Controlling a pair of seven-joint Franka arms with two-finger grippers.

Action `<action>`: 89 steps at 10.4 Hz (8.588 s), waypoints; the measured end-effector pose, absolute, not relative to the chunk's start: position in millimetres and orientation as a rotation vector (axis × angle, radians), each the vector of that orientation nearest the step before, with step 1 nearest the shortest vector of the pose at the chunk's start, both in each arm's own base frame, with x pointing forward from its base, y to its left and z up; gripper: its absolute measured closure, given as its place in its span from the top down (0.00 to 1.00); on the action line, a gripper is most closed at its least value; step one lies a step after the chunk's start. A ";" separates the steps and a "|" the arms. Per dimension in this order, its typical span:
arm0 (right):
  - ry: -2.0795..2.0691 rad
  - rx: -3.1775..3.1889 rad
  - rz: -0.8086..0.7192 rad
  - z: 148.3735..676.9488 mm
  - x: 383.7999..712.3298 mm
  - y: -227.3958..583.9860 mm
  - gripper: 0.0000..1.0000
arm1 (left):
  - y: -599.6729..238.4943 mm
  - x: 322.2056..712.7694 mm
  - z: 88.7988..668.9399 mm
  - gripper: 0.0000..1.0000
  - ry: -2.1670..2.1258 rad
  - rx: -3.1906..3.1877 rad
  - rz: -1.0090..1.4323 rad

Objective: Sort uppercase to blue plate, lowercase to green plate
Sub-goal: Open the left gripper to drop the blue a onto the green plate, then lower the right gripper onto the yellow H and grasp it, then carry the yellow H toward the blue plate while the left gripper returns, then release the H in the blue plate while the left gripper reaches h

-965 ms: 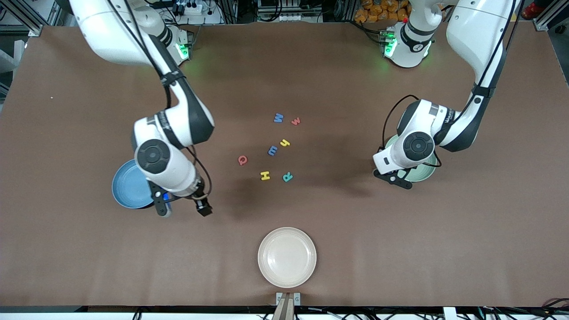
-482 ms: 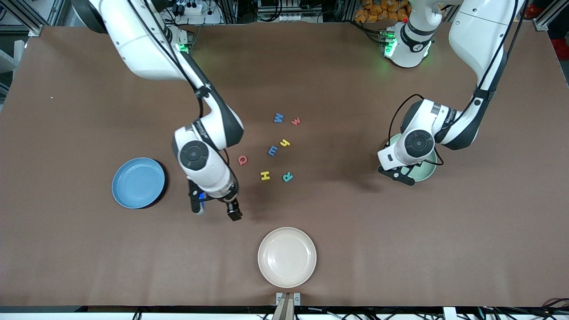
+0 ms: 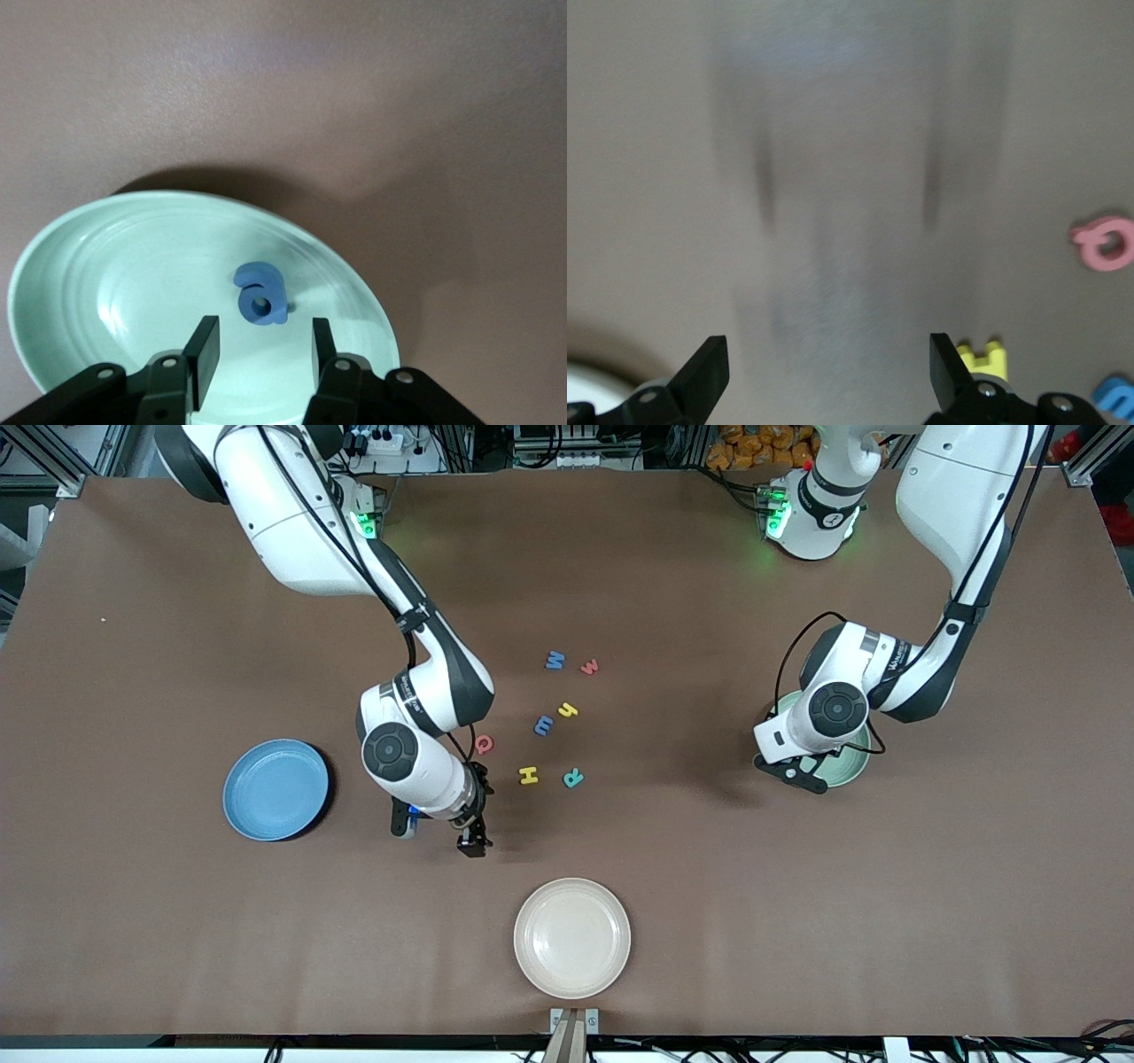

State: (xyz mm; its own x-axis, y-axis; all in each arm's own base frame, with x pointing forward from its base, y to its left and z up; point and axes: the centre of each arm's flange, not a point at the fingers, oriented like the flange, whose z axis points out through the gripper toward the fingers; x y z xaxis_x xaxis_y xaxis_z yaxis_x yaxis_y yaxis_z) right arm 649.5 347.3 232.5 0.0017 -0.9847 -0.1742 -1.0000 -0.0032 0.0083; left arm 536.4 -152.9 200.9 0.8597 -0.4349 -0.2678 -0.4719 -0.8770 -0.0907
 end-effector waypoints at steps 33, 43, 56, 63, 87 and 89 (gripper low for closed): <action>2.608 -1.822 -0.035 174.0 580.5 437.5 0.96 | -251.2 612.2 358.7 0.50 -0.492 -3.418 0.014; 2.576 -1.823 -0.029 180.3 577.3 449.7 0.99 | -254.6 611.5 355.6 0.50 -0.504 -3.416 0.020; 2.511 -1.879 -0.059 176.6 561.6 464.7 0.39 | -254.8 611.6 351.3 0.50 -0.505 -3.414 0.031; 2.462 -2.049 -0.052 210.7 635.2 348.6 0.33 | -261.4 609.3 349.0 0.50 -0.488 -3.417 0.038; 2.048 -2.653 0.174 252.9 669.2 -23.9 1.00 | -501.8 425.8 215.9 0.50 -0.753 -3.069 0.070; 1.862 -2.700 0.079 259.5 681.3 -16.9 1.00 | -516.0 414.7 203.3 0.50 -0.770 -3.057 0.073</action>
